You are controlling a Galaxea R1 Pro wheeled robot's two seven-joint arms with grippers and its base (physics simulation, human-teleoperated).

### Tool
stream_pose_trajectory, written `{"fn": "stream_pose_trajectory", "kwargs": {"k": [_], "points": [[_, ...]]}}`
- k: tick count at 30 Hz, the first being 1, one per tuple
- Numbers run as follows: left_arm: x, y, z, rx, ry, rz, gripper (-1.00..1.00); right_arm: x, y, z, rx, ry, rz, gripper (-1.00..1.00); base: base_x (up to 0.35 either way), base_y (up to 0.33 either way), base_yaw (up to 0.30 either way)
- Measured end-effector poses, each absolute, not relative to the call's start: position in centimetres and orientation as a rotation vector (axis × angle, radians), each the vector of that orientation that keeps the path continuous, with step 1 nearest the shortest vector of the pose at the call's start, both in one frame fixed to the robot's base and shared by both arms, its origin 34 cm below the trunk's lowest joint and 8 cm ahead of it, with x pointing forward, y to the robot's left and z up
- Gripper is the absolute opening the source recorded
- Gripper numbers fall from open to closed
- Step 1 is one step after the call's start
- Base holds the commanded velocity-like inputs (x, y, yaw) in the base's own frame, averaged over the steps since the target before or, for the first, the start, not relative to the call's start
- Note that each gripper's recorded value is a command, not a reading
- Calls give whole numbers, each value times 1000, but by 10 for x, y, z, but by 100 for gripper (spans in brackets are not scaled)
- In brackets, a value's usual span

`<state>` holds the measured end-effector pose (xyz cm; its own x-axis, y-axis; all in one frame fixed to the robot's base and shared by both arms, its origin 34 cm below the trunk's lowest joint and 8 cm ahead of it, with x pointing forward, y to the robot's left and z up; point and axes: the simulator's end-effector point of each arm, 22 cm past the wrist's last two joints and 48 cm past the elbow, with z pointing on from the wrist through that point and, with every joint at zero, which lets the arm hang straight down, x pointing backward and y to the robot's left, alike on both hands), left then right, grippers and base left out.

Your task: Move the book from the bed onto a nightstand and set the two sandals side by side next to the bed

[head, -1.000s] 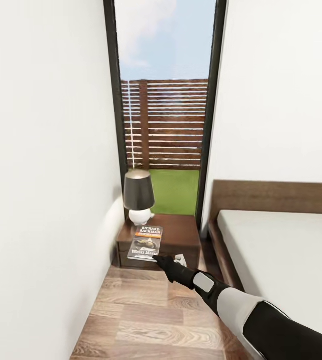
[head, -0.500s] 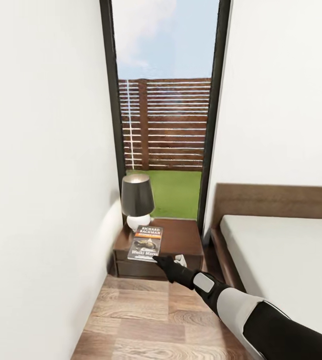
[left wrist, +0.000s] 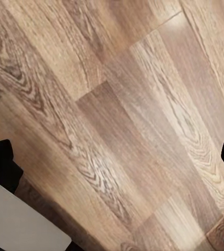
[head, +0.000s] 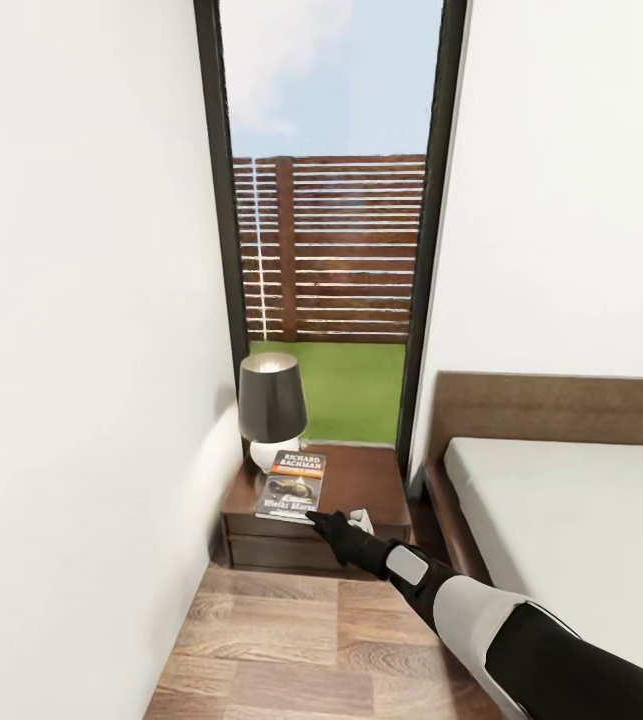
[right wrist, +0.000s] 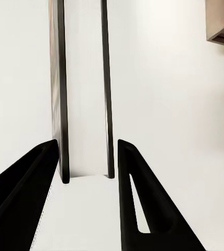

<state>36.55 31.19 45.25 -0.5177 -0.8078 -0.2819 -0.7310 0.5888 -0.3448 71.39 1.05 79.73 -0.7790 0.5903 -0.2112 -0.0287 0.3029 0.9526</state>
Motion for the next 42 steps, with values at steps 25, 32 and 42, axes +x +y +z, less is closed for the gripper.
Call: {"fn": "stream_pose_trajectory", "kwargs": {"k": [25,32,42], "points": [[366,320,453,-1232,2407,-243,100,717,-15,782,566,2048,1461,-100,10,0,0],[366,320,453,-1231,2407,-242,100,719,-25,779,582,2046,1449,-100,0,0,0],[366,320,453,-1230,2408,-242,100,724,-68,764,687,2015,1410,-100,0,0,0]]}}
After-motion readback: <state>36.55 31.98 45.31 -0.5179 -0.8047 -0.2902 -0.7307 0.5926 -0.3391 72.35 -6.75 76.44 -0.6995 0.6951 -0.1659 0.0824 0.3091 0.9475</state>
